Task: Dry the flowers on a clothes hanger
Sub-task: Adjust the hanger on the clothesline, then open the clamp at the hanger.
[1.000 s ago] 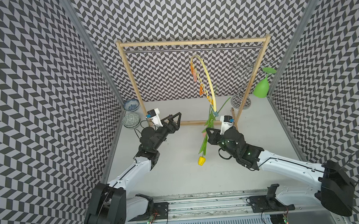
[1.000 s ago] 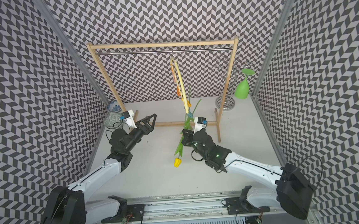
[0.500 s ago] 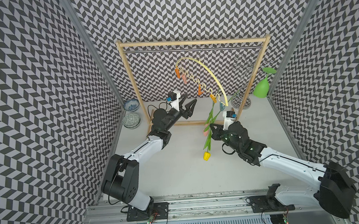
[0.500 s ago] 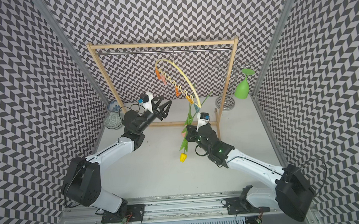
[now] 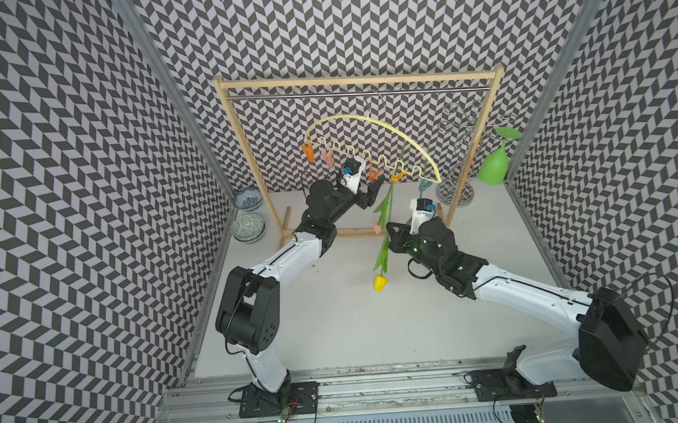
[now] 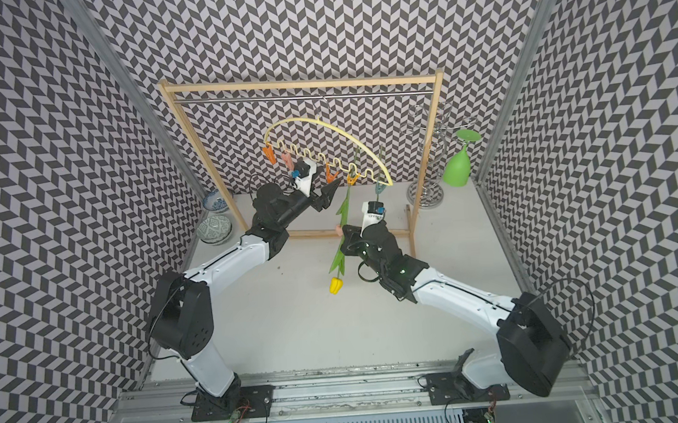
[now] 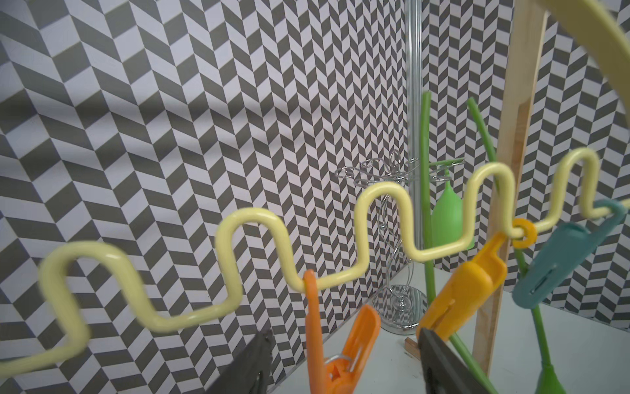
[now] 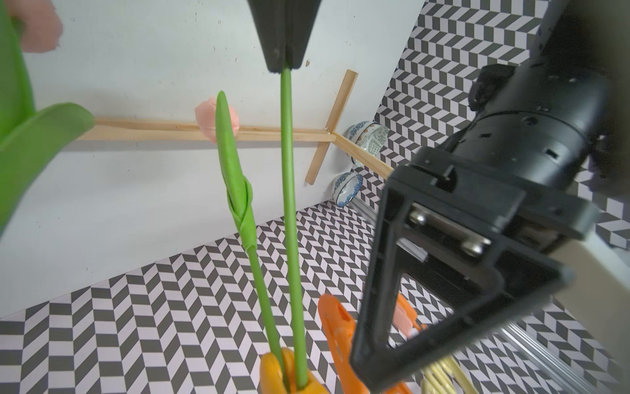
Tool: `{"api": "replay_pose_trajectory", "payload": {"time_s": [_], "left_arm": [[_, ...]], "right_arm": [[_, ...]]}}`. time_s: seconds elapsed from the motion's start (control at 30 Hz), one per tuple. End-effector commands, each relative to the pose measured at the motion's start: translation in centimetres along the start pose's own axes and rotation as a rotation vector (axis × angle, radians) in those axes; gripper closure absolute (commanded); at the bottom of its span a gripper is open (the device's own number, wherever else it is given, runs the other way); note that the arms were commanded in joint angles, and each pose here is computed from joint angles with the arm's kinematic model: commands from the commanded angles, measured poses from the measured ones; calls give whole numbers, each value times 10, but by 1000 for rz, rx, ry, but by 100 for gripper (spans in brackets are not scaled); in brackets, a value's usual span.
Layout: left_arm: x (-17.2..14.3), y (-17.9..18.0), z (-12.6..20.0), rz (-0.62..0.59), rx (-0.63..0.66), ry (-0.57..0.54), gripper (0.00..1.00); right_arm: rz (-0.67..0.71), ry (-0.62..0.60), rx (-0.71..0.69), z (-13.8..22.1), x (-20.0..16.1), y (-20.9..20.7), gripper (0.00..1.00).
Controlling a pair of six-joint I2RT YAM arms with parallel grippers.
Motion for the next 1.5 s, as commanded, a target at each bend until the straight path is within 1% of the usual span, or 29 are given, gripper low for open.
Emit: {"api": "replay_pose_trajectory", "payload": {"time_s": [0.0,0.1,0.27,0.4,0.57,0.77,0.97,1.1,1.2,1.27,1.4,1.47], "left_arm": [[5,1,-11,-47,16,25,29],[5,1,-18,-47,21,35,32],[10,-2,-21,-37,34,21,45],[14,-8,-23,-31,38,22,51],[17,-10,-20,-17,49,29,50],[21,-9,-12,-5,76,36,38],[24,-7,-2,7,99,41,36],[28,-9,5,4,104,34,39],[31,-10,7,8,104,30,46],[31,-10,8,14,105,31,48],[32,-10,10,22,106,28,55],[32,-10,11,23,108,29,55]], "right_arm": [[10,-58,15,-5,17,6,100],[19,-53,11,-9,19,6,100],[23,-47,3,-14,21,4,100],[20,-33,2,-17,19,3,100],[15,-25,-5,-18,17,1,100],[5,-14,-24,-20,12,-4,100],[-2,0,-11,-21,9,-3,100],[-6,0,-12,-23,9,-3,100],[-5,3,-8,-24,9,-2,100],[-4,7,-8,-25,9,-2,100],[-3,9,-9,-25,9,-2,100],[-5,10,-7,-25,9,-1,100]]}}
Point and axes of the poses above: each gripper's point midway between its finger pads, its own z axis back along the fingers, its own y axis along the line the jaws close on, x = y × z, the point moved 7 cm from there along z, back along the fingers, and after that the axes turned 7 degrees about z, right-handed, at the moved point
